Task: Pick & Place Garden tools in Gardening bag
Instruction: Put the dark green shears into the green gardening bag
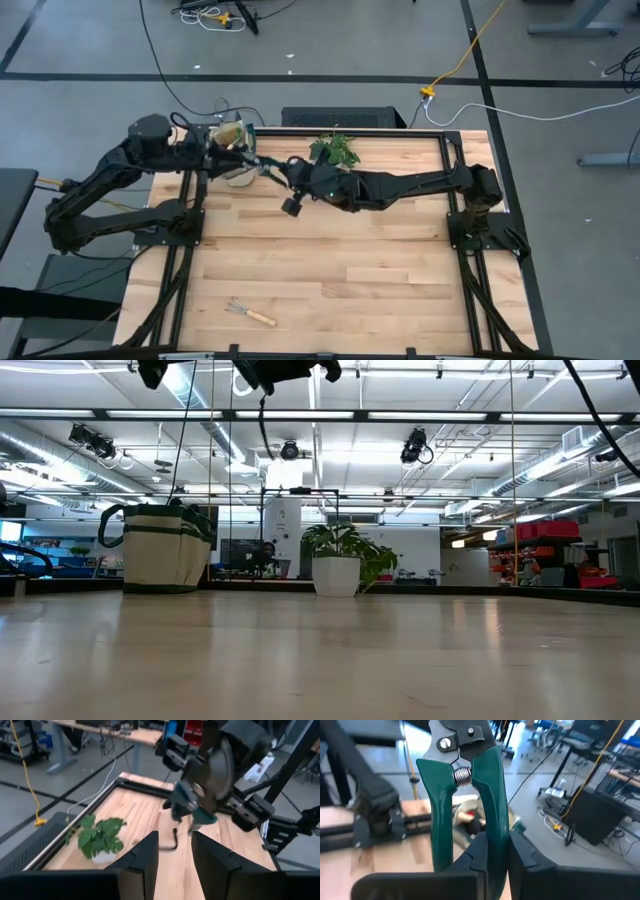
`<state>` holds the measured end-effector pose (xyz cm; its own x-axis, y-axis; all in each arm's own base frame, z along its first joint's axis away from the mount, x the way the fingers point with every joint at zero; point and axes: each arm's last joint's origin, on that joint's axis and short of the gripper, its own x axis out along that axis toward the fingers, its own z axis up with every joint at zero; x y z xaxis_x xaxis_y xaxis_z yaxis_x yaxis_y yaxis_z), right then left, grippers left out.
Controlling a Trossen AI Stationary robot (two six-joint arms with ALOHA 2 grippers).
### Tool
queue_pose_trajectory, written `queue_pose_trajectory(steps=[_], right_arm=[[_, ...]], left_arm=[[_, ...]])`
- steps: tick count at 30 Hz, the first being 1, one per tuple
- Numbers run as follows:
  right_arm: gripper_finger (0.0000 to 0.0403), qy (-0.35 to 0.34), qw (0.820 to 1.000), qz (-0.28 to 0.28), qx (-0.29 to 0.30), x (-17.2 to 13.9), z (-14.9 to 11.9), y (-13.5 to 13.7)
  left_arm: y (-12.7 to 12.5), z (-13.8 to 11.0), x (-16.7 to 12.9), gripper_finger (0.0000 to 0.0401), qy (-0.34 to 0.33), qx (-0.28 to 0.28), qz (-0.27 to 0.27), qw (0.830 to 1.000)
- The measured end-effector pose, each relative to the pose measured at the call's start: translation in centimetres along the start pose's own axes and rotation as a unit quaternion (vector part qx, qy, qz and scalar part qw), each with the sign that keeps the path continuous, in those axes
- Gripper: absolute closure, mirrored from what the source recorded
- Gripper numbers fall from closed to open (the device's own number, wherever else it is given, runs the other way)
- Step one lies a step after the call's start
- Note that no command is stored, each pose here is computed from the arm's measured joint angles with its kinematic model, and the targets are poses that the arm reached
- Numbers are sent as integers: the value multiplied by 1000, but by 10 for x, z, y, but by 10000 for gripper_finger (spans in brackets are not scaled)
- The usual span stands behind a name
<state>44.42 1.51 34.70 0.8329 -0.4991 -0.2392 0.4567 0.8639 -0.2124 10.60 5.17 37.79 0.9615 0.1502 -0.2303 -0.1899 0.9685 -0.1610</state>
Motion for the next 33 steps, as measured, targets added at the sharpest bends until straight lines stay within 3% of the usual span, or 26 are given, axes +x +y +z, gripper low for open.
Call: queue_pose_trajectory(steps=[6, 17, 33], right_arm=[[375, -37, 999, -14, 14, 5, 8, -10], [375, -43, 998, -44, 22, 13, 9, -25], [375, -56, 997, -28, 40, 13, 12, -26]], left_arm=[[7, -9, 16, 279, -38, 5, -9, 999], [6, -27, 41, 279, -105, 23, -57, 993], [-8, -29, 46, 279, -137, 31, -9, 990]])
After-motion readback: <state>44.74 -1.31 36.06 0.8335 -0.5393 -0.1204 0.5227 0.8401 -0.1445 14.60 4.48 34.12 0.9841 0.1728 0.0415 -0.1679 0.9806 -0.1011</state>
